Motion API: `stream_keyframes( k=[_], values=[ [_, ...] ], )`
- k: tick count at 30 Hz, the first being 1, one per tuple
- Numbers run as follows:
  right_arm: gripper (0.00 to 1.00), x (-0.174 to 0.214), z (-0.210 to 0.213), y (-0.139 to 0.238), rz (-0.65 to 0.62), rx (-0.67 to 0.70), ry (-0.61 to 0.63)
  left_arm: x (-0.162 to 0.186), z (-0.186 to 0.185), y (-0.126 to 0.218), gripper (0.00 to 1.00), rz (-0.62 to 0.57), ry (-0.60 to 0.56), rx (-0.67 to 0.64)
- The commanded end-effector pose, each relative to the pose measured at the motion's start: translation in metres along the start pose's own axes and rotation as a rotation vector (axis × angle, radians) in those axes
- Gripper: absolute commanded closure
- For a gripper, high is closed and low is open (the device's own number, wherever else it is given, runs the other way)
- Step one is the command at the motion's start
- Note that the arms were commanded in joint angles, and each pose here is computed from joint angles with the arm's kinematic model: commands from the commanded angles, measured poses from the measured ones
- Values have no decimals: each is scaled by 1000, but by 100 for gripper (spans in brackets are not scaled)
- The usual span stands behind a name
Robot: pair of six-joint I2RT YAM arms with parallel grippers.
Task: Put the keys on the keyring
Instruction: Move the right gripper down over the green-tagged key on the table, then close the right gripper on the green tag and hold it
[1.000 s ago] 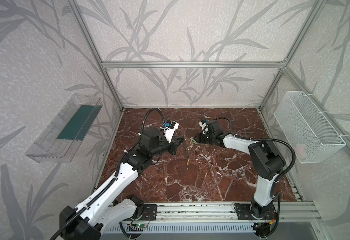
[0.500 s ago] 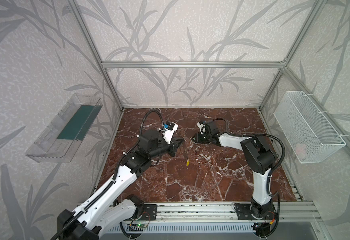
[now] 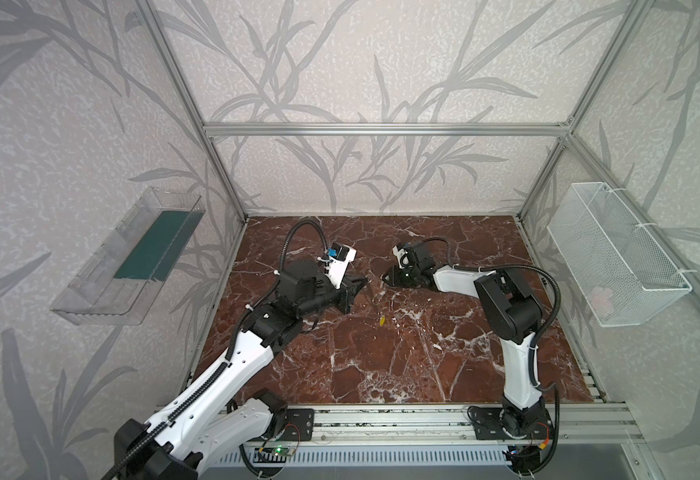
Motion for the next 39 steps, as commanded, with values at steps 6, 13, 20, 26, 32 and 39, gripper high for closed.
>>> stream_keyframes(
  k=[6, 13, 20, 26, 32, 39],
  values=[
    [68, -11, -9, -4, -17, 25, 4, -2, -5, 7, 100, -19, -21, 7],
    [69, -14, -12, -8, -8, 34, 20, -1, -5, 8, 100, -14, -27, 5],
    [70, -15, -15, -12, 5, 45, 31, -1, -4, 8, 100, -13, -31, 2],
    [72, -13, -18, -16, 21, 50, 31, -2, -5, 8, 100, -13, -36, 2],
    [75, -11, -19, -19, 33, 47, 35, -2, -5, 9, 100, -13, -40, 0],
    [81, -10, -19, -20, 39, 45, 37, -3, -5, 10, 100, -14, -43, 0]
  ],
)
Point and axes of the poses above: each gripper's point midway between its finger pads, its own y axis back along the fingers, its own z axis along the line the jaws close on, x = y × z, the point moved 1 cm from there along y, back along the fingers, and after that the axes turned 13 degrees about y, right-handed, at the moved point
